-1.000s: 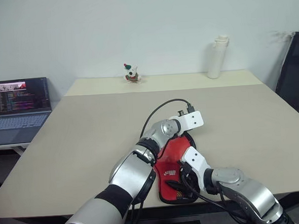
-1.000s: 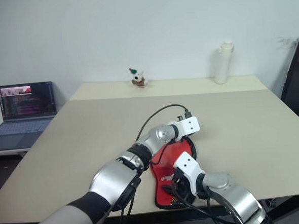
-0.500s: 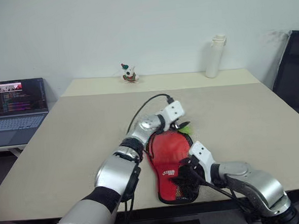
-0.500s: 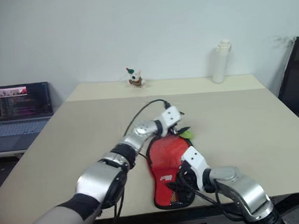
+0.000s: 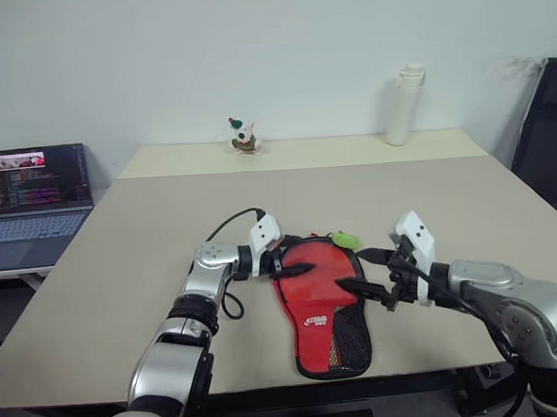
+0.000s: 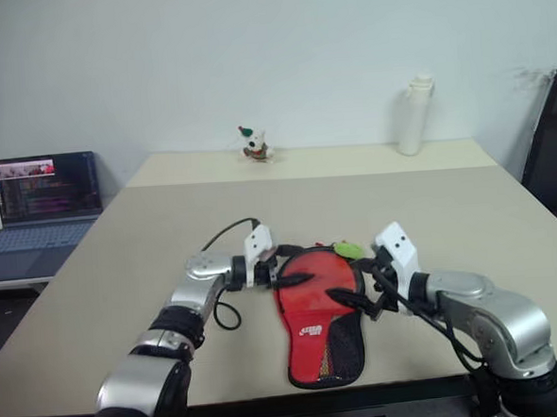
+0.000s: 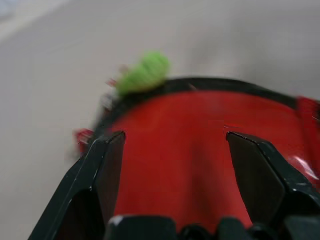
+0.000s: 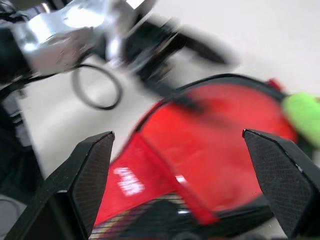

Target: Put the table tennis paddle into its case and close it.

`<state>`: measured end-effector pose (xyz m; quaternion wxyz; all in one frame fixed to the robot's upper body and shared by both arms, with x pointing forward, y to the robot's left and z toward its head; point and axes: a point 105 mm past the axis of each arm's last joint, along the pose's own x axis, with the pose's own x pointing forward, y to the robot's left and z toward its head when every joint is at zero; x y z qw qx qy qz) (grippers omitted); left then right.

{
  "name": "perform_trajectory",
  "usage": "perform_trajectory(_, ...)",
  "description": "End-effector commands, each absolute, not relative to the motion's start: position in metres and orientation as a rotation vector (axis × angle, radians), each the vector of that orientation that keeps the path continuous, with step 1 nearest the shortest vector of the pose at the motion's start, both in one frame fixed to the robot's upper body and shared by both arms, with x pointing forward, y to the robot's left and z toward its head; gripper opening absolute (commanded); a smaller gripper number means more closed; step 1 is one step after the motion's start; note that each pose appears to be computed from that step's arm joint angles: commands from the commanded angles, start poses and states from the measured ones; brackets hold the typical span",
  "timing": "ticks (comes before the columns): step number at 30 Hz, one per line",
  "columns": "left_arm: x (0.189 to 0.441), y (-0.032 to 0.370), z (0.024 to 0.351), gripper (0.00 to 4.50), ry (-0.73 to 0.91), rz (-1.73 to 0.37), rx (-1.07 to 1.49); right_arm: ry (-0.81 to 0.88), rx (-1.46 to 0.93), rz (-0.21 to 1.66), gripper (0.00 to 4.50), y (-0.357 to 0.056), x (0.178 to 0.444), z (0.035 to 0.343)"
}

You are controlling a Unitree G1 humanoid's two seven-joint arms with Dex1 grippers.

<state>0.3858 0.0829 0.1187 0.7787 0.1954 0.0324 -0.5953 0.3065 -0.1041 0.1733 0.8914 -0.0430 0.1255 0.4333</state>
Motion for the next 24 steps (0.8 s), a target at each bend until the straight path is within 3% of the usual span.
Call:
perform_trajectory(1,0.383,0.068,0.132,3.5,0.014,-1.334,0.471,0.185,-0.148,0.858,4.5,-0.109,0.326,0.187)
perform_trajectory(6,0.383,0.055,0.117,3.5,0.042,-1.331,0.491,0.158,-0.239,0.791,4.5,-0.106,0.357,0.179)
perform_trajectory(24,0.373,0.056,0.093,3.5,0.111,-1.36,0.498,0.171,-0.358,0.728,4.5,-0.087,0.414,0.139)
